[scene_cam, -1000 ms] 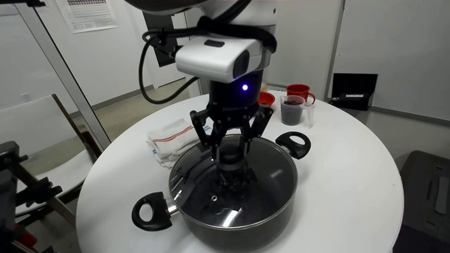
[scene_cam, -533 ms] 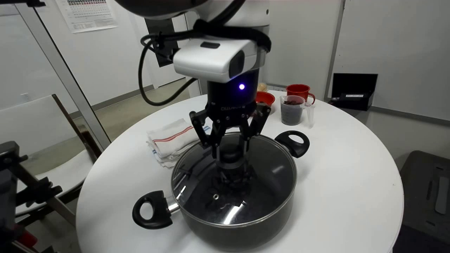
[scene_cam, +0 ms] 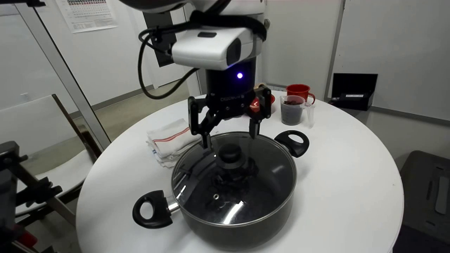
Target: Put the lid on the pot
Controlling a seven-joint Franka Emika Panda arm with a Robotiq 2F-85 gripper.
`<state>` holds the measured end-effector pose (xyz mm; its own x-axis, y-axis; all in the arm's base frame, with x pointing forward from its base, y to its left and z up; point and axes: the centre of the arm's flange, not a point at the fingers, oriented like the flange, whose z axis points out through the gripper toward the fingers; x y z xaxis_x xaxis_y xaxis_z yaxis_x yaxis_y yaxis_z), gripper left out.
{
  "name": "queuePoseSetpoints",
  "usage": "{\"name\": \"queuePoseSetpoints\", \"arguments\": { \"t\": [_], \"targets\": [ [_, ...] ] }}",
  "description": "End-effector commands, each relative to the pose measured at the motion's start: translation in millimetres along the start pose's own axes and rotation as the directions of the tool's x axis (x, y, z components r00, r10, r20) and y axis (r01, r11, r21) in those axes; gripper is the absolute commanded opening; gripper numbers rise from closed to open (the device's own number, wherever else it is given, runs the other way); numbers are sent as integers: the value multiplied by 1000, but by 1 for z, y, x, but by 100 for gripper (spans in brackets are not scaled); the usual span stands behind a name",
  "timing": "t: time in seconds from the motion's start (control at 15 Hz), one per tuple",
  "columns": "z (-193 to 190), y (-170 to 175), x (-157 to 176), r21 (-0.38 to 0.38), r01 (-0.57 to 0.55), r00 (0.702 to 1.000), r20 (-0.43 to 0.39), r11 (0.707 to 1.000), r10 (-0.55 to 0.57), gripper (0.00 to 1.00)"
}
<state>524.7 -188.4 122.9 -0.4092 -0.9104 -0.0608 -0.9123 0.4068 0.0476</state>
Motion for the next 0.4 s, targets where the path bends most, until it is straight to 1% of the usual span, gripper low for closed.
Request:
{"name": "queuePoseSetpoints", "arguments": {
  "t": [0.0,0.33],
  "targets": [
    [-19,15,-13,55,14,1000,-23,998,-13,100],
    [-40,29,-44,122,97,995,-42,988,-93,100]
  ]
}}
